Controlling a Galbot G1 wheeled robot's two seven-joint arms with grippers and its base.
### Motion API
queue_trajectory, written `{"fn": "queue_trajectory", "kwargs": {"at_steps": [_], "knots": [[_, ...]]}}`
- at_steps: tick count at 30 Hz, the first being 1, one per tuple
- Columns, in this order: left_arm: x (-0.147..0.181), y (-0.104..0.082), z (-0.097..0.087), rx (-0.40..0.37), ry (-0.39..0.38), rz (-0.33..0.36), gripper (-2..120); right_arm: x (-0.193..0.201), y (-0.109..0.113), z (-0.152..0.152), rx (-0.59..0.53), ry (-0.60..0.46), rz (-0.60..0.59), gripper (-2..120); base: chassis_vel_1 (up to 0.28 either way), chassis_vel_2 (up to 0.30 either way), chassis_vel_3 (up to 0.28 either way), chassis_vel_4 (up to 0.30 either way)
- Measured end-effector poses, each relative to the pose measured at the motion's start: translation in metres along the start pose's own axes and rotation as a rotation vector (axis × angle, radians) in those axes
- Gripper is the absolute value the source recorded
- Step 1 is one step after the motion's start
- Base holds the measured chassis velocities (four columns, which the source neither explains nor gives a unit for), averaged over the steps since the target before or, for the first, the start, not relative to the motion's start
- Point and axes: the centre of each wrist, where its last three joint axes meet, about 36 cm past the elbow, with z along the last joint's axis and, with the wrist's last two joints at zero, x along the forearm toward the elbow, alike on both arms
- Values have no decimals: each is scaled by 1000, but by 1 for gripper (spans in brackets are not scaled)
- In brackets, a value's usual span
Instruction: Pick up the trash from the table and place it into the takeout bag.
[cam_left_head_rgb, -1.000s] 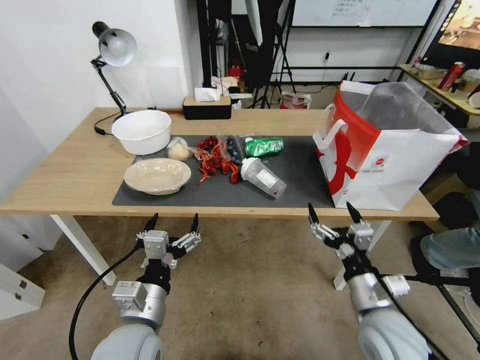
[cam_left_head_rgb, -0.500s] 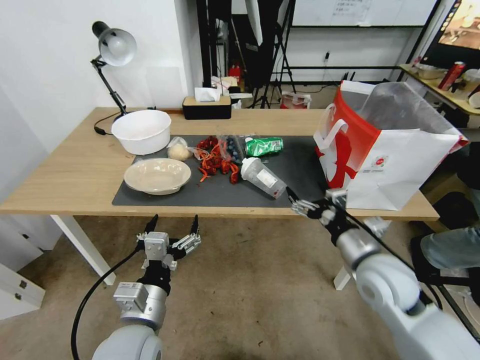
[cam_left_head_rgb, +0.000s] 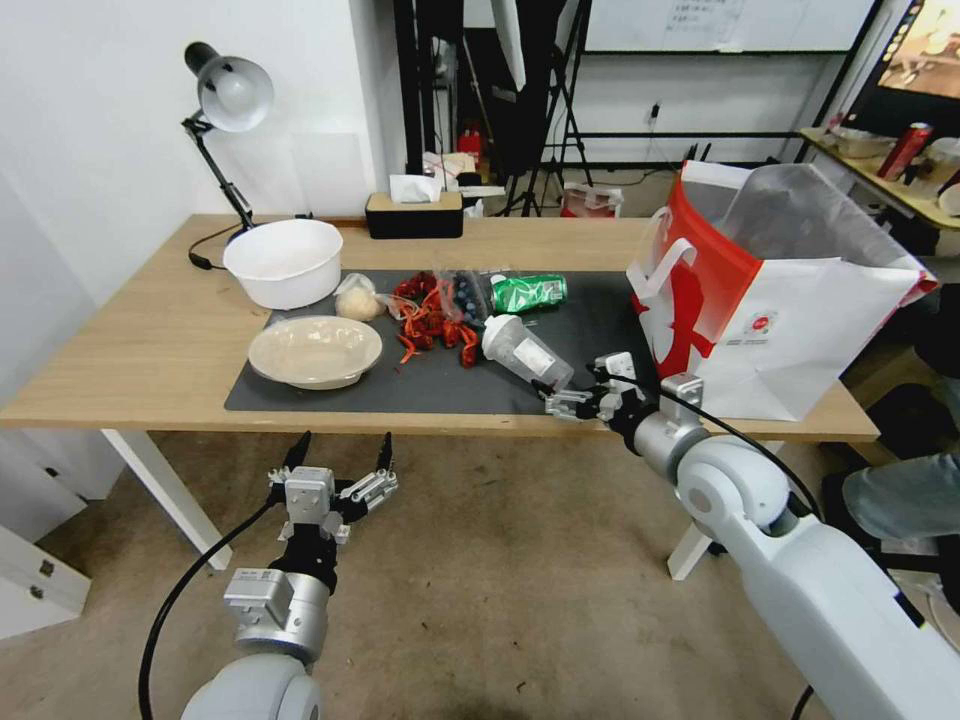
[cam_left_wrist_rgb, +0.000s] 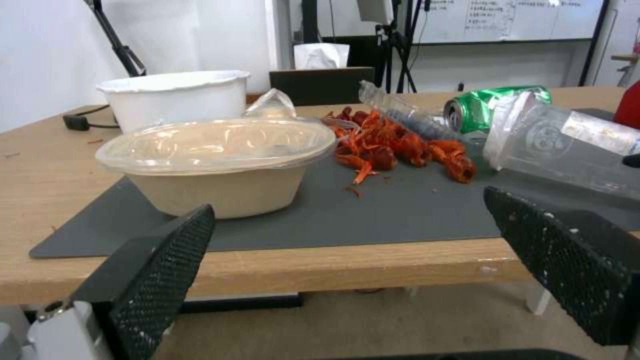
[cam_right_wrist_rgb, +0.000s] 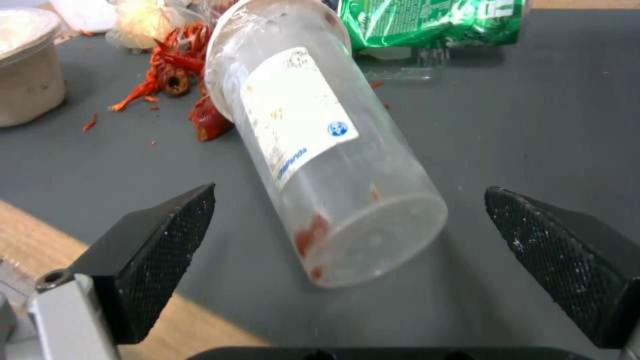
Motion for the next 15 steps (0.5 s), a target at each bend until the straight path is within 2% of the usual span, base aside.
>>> {"fn": "queue_trajectory", "kwargs": {"at_steps": [5, 12, 15], "knots": [[0, 0, 0, -5, 1, -1, 100, -13, 0, 1, -1, 5, -2, 99, 0, 0, 0, 0], [0, 0, 1, -9, 2, -5, 100, -26, 5, 1, -1, 1, -5, 86, 0, 0, 0, 0], [0, 0, 2, -11, 1, -14, 100, -30, 10, 3, -1, 2, -12, 71, 0, 0, 0, 0]]}}
